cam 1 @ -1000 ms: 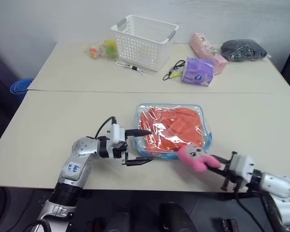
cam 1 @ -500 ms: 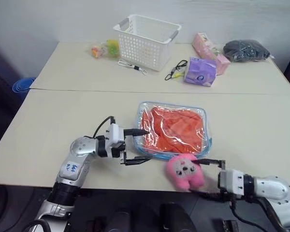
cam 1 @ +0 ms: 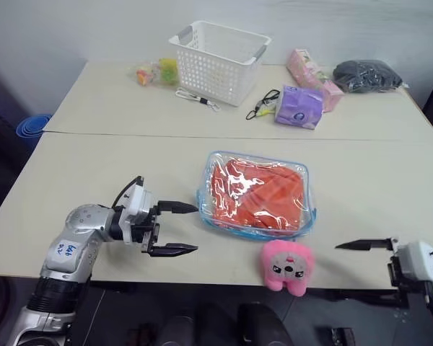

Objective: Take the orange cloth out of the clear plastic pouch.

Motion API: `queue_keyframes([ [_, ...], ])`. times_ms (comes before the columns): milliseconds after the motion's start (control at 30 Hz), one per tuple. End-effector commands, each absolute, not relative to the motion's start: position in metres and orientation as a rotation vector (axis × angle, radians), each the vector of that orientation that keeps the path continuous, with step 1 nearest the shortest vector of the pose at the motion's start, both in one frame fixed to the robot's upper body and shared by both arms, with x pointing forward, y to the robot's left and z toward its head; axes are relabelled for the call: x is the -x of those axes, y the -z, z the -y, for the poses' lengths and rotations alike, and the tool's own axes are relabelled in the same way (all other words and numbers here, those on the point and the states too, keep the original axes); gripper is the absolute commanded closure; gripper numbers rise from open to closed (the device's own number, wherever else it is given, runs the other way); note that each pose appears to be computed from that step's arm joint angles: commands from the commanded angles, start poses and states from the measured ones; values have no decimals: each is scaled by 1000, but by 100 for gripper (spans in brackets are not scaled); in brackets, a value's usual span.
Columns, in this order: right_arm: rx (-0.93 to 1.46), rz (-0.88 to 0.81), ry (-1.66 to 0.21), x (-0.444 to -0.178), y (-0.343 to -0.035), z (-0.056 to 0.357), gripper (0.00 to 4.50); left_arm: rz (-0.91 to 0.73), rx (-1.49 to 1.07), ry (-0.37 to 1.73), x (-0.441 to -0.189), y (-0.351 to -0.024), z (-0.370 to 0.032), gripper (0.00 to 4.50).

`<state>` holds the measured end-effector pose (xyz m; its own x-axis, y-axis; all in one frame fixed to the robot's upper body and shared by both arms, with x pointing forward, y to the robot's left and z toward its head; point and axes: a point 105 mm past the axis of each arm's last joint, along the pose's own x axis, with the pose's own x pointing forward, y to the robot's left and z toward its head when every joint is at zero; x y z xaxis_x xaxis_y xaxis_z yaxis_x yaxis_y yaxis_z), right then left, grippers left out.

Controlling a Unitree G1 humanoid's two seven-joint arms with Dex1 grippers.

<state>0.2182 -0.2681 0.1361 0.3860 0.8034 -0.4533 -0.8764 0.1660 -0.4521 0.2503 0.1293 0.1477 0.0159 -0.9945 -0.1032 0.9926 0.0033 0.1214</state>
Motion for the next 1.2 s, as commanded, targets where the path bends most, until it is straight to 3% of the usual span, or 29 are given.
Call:
queue_keyframes([
  [33,966,6,-1171,-251,-139,267,3,77,-216,1586,-244,-162,-125,0],
  [133,1056,89,-1200,-274,-136,250,3,75,-231,1581,-245,-160,-120,0],
  [333,1097,158,-1286,-288,-124,224,3,65,-271,1573,-247,-157,-115,0],
  [367,1093,157,-1302,-290,-123,221,20,70,-279,1568,-249,-157,-115,0],
  [433,1093,147,-1302,-296,-124,219,59,71,-287,1576,-251,-156,-110,0],
  [800,1120,95,-1280,-309,-131,227,437,86,-341,1679,-256,-138,-55,0],
  [1200,1065,86,-1269,-305,-127,224,444,142,-391,1722,-264,-119,18,0],
])
